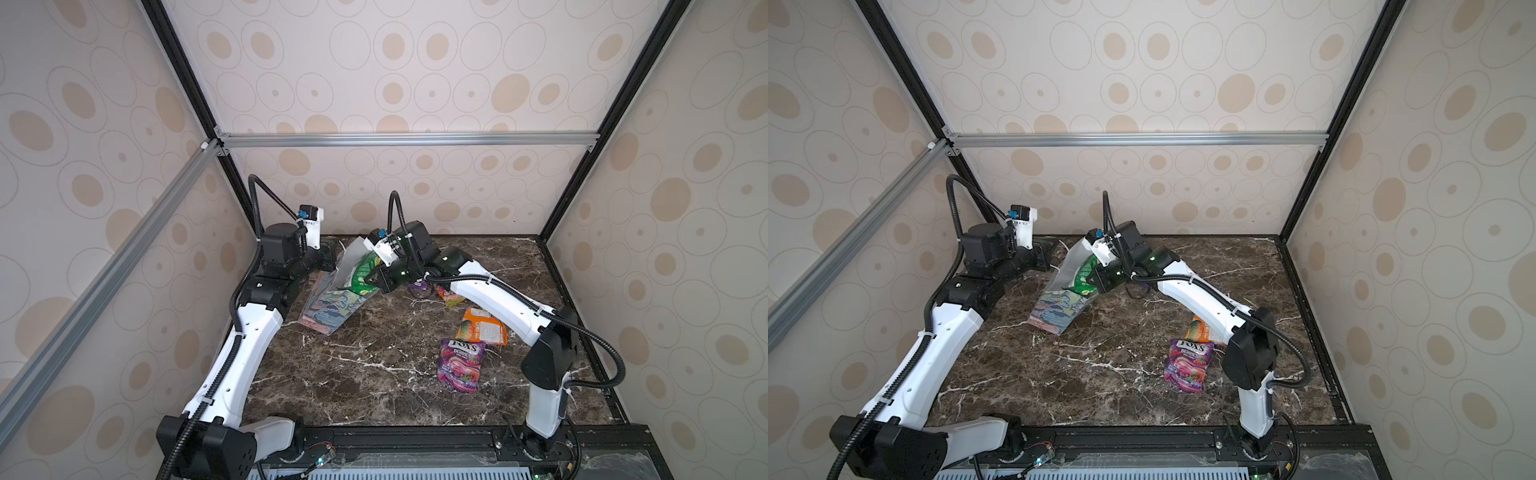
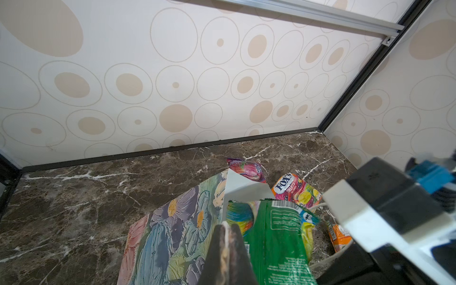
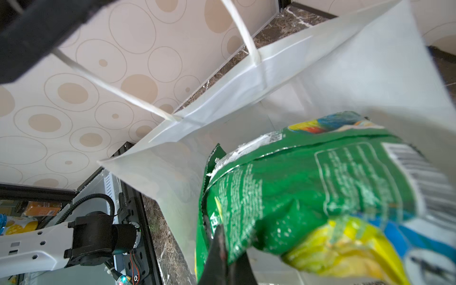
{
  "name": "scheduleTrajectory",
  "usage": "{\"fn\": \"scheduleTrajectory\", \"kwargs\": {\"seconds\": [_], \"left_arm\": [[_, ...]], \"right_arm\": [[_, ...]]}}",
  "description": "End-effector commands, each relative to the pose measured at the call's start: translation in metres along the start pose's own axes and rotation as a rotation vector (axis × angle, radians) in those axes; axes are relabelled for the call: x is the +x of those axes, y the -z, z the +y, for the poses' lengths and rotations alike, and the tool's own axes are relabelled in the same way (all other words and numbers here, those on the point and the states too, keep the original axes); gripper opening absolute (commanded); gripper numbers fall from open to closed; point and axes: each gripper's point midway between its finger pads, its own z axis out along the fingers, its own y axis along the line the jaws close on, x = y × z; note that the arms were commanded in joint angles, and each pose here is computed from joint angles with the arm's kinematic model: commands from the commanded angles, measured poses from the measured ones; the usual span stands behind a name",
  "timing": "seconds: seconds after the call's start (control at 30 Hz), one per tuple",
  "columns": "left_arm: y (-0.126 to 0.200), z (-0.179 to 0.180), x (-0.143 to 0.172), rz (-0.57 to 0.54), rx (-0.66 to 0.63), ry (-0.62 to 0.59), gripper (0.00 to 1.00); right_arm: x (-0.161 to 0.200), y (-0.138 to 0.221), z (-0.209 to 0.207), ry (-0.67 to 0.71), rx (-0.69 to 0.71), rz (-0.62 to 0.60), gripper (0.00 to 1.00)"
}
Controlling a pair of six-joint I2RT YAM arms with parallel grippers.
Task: Place the snacks into the paper bag
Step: Place the snack in the paper bag, then pick up the snack from the bottom-center of the table.
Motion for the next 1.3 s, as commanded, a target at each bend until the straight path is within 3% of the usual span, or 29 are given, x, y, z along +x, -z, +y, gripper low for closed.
{"fn": "scheduleTrajectory", "kwargs": {"seconds": [0.0, 0.13, 0.2, 0.27, 0.37, 0.47, 0.53, 0.7, 0.97, 1.13, 1.27], "left_arm": [[0.006, -0.003, -0.01, -0.037, 0.016, -0.004, 0.0], [0.008, -0.003, -0.01, -0.037, 0.009, -0.008, 0.0], [0.008, -0.002, -0.01, -0.038, 0.004, -0.01, 0.0], [0.009, -0.002, -0.01, -0.042, 0.004, -0.01, 0.0], [0.01, -0.002, -0.01, -0.04, 0.0, -0.012, 0.0], [0.01, -0.002, -0.01, -0.041, 0.001, -0.013, 0.0], [0.009, -0.001, -0.009, -0.04, 0.0, -0.013, 0.0], [0.009, 0.0, -0.009, -0.038, -0.006, -0.012, 0.0], [0.012, 0.001, -0.011, -0.047, -0.017, -0.016, 0.0], [0.013, 0.001, -0.012, -0.051, -0.02, -0.018, 0.0], [0.013, 0.0, -0.011, -0.049, -0.017, -0.018, 0.0]], "right_arm": [[-0.011, -0.012, 0.014, 0.03, -0.046, -0.009, 0.0], [-0.007, -0.03, 0.006, 0.022, -0.023, 0.026, 0.0], [-0.007, -0.035, 0.0, 0.017, -0.006, 0.035, 0.06], [-0.006, -0.039, -0.004, 0.015, 0.012, 0.043, 0.2], [-0.007, -0.04, -0.006, 0.018, 0.02, 0.045, 0.28], [-0.014, -0.035, -0.006, 0.024, 0.04, 0.021, 0.5], [-0.021, -0.027, -0.004, 0.037, 0.056, -0.002, 0.55], [-0.038, 0.017, -0.002, 0.095, 0.164, -0.067, 0.58], [-0.038, 0.141, -0.03, 0.117, 0.463, -0.216, 0.7], [0.002, 0.193, -0.083, -0.038, 0.624, -0.208, 0.73], [0.05, 0.203, -0.118, -0.178, 0.678, -0.116, 0.74]]}}
